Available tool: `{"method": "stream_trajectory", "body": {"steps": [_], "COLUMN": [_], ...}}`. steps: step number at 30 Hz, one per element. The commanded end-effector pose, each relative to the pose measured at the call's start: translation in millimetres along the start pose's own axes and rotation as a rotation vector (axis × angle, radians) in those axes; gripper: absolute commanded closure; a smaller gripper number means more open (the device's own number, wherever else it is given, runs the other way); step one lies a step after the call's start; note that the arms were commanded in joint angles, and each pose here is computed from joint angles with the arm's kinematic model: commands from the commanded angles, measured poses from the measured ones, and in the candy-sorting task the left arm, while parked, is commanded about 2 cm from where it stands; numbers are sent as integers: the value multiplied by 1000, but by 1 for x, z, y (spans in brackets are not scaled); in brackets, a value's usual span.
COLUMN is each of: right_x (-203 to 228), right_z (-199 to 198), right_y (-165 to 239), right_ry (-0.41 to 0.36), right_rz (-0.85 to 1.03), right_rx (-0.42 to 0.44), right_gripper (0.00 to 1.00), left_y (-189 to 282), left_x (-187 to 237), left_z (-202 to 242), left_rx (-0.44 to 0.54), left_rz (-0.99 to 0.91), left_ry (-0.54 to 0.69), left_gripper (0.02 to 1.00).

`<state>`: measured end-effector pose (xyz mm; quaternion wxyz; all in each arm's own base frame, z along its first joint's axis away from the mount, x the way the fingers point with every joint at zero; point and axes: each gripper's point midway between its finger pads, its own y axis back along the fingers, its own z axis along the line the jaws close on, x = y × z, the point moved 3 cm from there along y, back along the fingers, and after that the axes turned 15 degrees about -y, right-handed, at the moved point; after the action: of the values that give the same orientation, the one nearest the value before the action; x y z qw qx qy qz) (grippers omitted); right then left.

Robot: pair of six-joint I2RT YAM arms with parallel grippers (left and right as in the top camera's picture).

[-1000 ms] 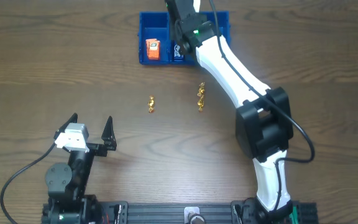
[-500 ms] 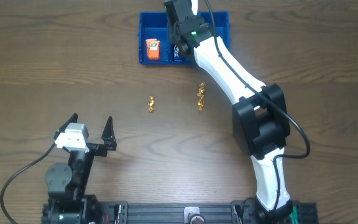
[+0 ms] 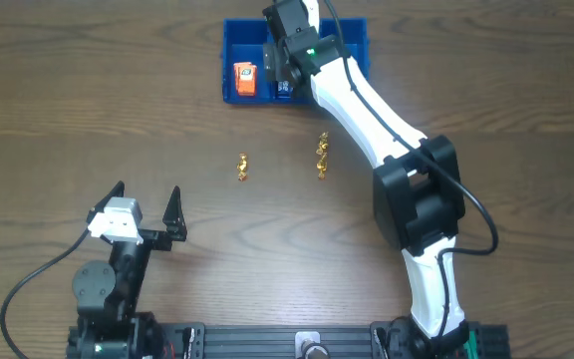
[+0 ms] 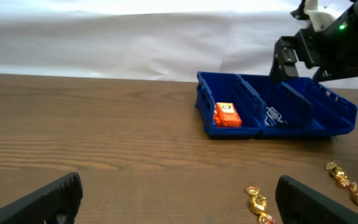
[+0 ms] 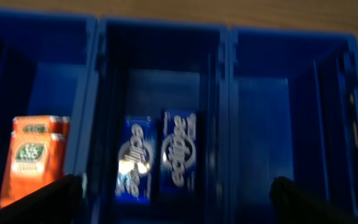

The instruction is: Sort Candies Into Trays

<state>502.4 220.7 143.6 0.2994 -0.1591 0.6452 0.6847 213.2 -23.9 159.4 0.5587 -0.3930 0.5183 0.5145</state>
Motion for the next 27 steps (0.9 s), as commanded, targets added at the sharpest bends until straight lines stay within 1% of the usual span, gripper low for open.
{"method": "stream_trajectory", "body": {"steps": [1, 3, 6, 7, 12, 15, 18, 22, 27], "right_x": [-6, 15, 59, 71, 125, 160, 184, 205, 219], "right_z": [34, 44, 56, 60, 64, 65, 67, 67, 68], "right_y": [74, 86, 91, 89, 70, 53, 38, 15, -5], "right_ry": [12, 17, 40, 50, 61, 74, 99, 81, 82], "right_rz": [-9, 45, 178, 209, 318, 389, 425, 453, 471], "right_rx": [-114, -113, -116, -117, -65, -18, 17, 59, 64], "right_gripper": [1, 1, 1, 3, 1, 1, 1, 1, 1], "left_y": [-1, -1, -1, -1, -1, -1, -1, -1, -1], "left_x": [15, 15, 14, 15, 15, 15, 15, 15, 15], "left_z": [-4, -4, -4, -4, -4, -4, -4, -4, -4], "left_rx": [19, 19, 19, 19, 19, 20, 20, 20, 19], "left_rz": [44, 44, 43, 44, 44, 44, 44, 44, 44], "left_ry": [5, 5, 5, 5, 5, 5, 5, 5, 5], "left_gripper": [20, 20, 20, 23, 20, 20, 20, 20, 20]}}
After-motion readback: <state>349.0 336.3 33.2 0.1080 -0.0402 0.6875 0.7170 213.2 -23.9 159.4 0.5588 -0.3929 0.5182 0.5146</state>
